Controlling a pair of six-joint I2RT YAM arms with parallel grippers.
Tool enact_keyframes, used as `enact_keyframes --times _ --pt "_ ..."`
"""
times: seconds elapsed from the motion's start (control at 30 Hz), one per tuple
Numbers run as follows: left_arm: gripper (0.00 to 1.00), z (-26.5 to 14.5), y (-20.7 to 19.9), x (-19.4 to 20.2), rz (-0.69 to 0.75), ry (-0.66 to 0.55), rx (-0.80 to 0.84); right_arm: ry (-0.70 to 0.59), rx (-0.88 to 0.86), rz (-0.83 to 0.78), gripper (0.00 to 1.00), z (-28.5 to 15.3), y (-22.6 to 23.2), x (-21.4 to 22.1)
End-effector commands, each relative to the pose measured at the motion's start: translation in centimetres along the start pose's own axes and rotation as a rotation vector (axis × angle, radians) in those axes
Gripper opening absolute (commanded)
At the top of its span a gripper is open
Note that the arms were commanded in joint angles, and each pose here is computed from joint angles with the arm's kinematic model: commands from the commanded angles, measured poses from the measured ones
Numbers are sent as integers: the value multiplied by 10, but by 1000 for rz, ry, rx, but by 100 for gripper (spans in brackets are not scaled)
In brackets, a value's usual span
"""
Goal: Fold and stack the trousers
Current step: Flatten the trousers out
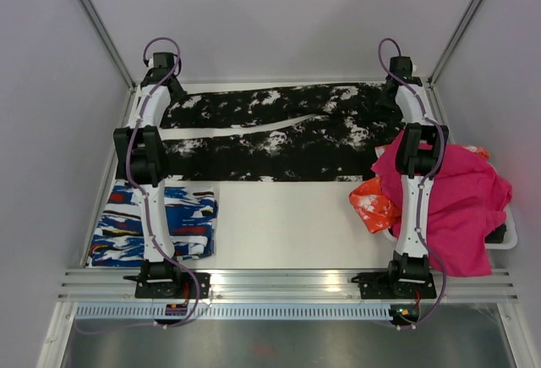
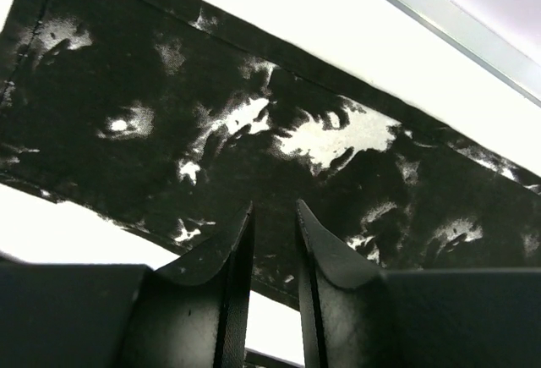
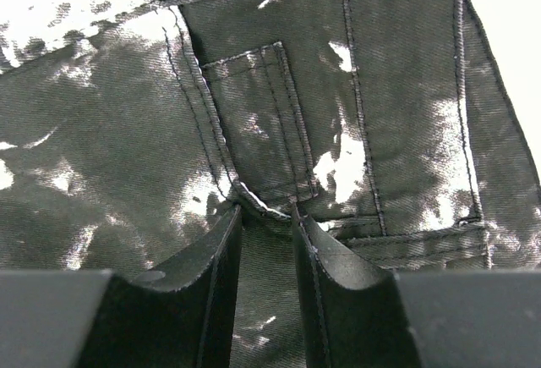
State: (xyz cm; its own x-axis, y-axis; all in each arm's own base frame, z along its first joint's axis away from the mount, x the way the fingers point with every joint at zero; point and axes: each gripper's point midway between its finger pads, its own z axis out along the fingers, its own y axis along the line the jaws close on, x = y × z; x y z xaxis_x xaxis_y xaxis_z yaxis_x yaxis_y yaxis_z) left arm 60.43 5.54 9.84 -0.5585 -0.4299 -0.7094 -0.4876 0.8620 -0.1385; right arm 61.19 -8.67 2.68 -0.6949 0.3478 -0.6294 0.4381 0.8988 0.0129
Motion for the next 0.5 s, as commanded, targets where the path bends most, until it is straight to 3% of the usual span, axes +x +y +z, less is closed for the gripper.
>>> enact_keyframes --times 0.0,0.33,0.47 --pt "32 4 -5 5 2 37 34 -10 -20 -7 36 25 6 4" --pt "34 32 -14 18 -90 67 45 -229 -227 184 37 52 30 -54" --pt "35 42 -17 20 -151 80 68 -261 -313 165 44 47 41 -64"
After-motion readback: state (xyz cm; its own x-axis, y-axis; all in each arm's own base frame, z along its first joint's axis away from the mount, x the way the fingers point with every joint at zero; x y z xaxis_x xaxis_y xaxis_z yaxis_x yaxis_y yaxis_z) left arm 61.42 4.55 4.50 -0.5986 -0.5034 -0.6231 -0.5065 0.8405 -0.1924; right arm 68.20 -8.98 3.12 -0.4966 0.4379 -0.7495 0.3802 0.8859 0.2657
